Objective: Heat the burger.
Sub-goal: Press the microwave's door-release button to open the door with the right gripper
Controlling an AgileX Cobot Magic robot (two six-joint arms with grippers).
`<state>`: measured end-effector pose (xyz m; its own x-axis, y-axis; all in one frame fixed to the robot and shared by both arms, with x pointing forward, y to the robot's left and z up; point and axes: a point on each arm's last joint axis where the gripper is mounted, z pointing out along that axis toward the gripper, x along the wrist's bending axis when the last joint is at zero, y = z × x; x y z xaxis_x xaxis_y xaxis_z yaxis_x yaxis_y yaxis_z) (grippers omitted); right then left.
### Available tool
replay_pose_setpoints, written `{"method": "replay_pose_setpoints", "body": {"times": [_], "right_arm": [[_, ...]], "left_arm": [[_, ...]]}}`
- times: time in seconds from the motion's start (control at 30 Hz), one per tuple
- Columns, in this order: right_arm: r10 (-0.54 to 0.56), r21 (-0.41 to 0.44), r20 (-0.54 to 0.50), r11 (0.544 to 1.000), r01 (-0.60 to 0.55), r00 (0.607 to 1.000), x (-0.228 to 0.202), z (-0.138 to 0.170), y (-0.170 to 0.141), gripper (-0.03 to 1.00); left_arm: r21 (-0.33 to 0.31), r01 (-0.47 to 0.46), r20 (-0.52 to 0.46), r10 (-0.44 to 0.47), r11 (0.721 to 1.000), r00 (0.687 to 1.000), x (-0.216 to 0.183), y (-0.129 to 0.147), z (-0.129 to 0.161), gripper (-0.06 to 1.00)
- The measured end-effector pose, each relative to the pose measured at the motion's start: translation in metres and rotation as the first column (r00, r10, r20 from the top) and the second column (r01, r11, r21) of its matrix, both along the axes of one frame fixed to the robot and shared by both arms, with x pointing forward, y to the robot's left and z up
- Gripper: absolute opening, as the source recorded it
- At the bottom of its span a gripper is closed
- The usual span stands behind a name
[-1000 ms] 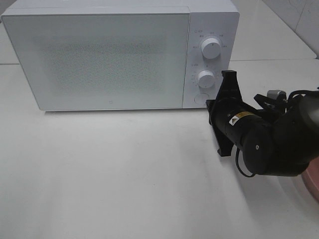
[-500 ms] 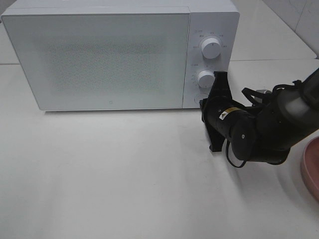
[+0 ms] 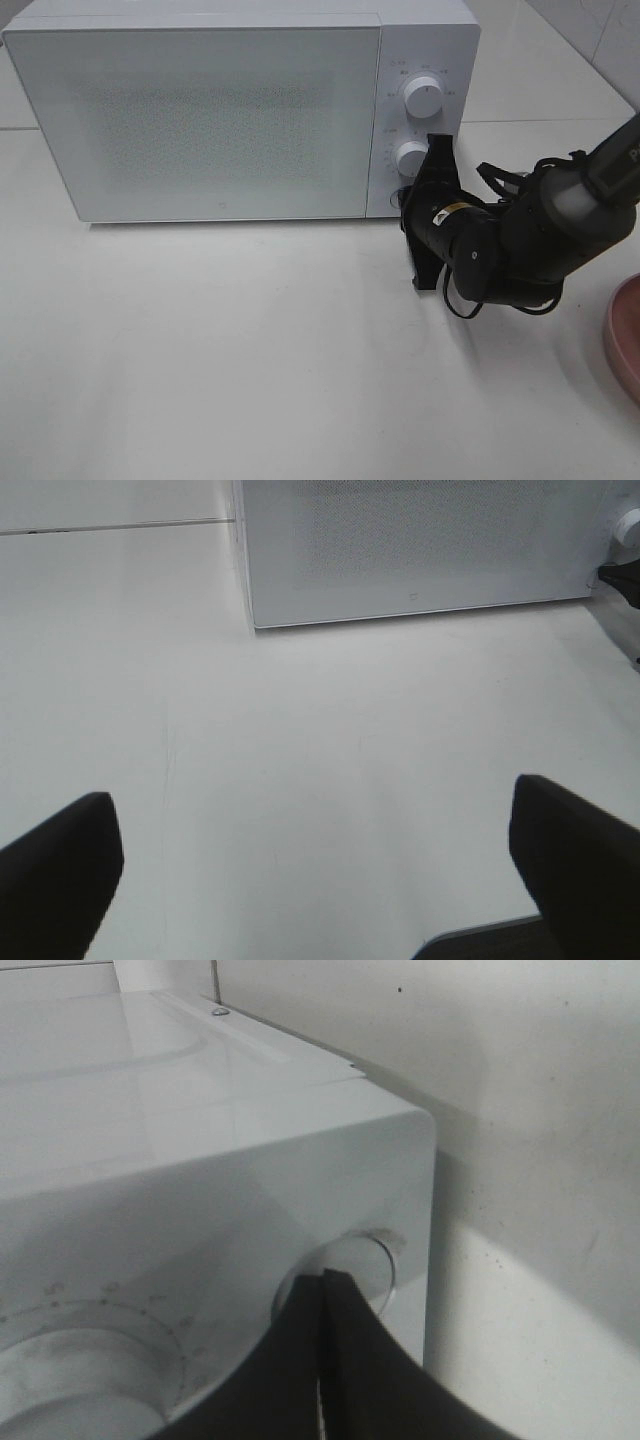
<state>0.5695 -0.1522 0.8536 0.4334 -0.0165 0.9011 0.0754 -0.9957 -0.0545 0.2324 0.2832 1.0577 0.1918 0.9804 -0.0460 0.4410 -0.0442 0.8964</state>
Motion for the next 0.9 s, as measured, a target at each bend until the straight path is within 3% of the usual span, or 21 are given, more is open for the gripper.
{"method": "replay_pose_setpoints", "body": {"times": [0.9], "right_arm": [[-0.067, 0.007, 0.03, 0.998, 0.066, 0.997, 0.017, -0.012, 0.009, 0.01]], "left_arm": [[0.0, 0.0, 0.0, 0.0, 1.0, 1.0, 0.0, 0.0, 0.0, 0.98]]}}
